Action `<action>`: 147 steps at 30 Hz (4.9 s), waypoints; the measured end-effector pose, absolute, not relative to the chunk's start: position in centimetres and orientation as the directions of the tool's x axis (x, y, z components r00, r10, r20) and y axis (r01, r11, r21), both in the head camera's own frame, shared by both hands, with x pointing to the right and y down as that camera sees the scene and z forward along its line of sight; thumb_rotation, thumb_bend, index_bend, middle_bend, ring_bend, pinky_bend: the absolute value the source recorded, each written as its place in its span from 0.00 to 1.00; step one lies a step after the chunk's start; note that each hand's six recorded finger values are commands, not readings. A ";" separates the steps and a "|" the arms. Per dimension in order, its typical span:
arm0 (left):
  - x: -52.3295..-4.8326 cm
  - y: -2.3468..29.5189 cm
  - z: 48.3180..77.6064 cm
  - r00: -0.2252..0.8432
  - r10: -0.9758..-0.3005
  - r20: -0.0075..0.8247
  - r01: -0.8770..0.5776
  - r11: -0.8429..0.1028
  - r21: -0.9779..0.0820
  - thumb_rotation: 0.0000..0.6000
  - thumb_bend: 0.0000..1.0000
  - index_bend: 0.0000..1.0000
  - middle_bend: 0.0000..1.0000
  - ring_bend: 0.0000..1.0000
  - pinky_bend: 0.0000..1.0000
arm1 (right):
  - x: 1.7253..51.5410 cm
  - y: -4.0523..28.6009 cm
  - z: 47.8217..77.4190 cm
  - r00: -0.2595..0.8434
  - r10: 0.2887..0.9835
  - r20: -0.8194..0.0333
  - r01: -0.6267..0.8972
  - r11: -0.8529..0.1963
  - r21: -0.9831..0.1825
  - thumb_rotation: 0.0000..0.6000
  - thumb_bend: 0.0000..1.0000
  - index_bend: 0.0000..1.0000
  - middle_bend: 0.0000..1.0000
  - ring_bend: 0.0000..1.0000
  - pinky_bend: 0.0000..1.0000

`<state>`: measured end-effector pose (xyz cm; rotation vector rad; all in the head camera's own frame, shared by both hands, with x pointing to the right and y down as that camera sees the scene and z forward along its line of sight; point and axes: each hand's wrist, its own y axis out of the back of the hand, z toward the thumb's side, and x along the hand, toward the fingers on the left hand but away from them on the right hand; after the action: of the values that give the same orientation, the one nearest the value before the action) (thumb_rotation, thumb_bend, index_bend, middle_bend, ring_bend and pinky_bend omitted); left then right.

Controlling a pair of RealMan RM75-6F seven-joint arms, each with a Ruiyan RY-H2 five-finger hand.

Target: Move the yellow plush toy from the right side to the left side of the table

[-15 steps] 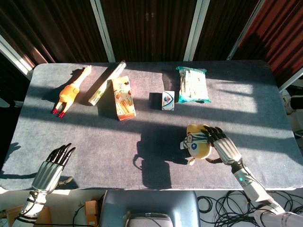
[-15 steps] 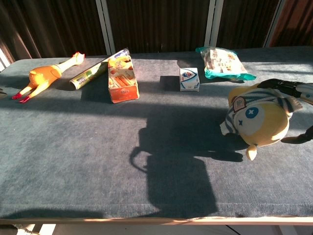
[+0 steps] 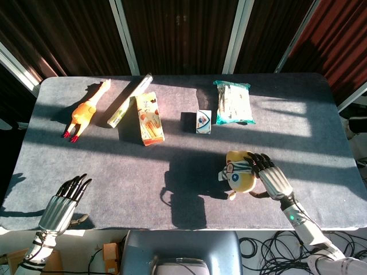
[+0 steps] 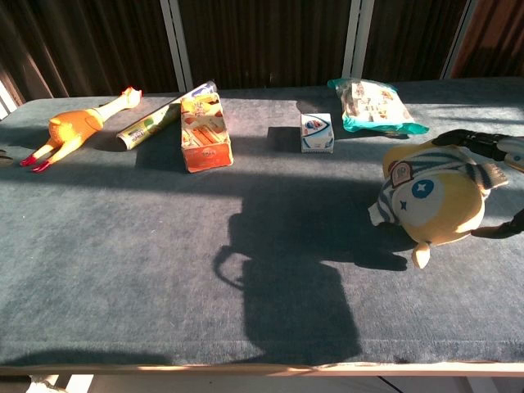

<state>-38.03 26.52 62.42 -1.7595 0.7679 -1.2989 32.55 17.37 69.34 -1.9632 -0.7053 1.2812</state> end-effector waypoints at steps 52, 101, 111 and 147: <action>-39.5 26.0 61.6 0.232 -0.845 0.482 0.022 -0.491 -0.871 1.00 0.00 0.00 0.00 0.05 0.18 | 6.3 17.6 71.7 0.669 0.649 -0.361 0.178 -0.612 -0.770 1.00 0.10 0.15 0.11 0.03 0.15; -20.1 23.1 66.0 0.673 -0.663 0.327 0.032 -0.415 -0.909 1.00 0.00 0.00 0.00 0.00 0.22 | 41.6 21.5 55.2 0.306 0.871 -0.384 0.099 -0.430 -0.897 1.00 0.00 0.00 0.00 0.00 0.00; -15.7 21.3 70.7 0.703 -0.595 0.390 0.226 -0.334 -0.915 1.00 0.00 0.00 0.00 0.00 0.22 | 41.5 22.1 54.8 0.343 0.853 -0.393 0.096 -0.448 -0.889 1.00 0.00 0.00 0.00 0.00 0.00; -24.0 16.8 68.8 0.543 -0.803 0.245 0.232 -0.136 -0.963 1.00 0.38 0.69 0.85 0.89 1.00 | 40.7 23.4 55.7 0.402 0.781 -0.478 0.033 -0.534 -0.845 1.00 0.00 0.00 0.00 0.00 0.00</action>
<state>-24.04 16.83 68.77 -1.4414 0.5254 -0.9676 40.66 23.41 55.70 -1.8689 -0.6993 1.1967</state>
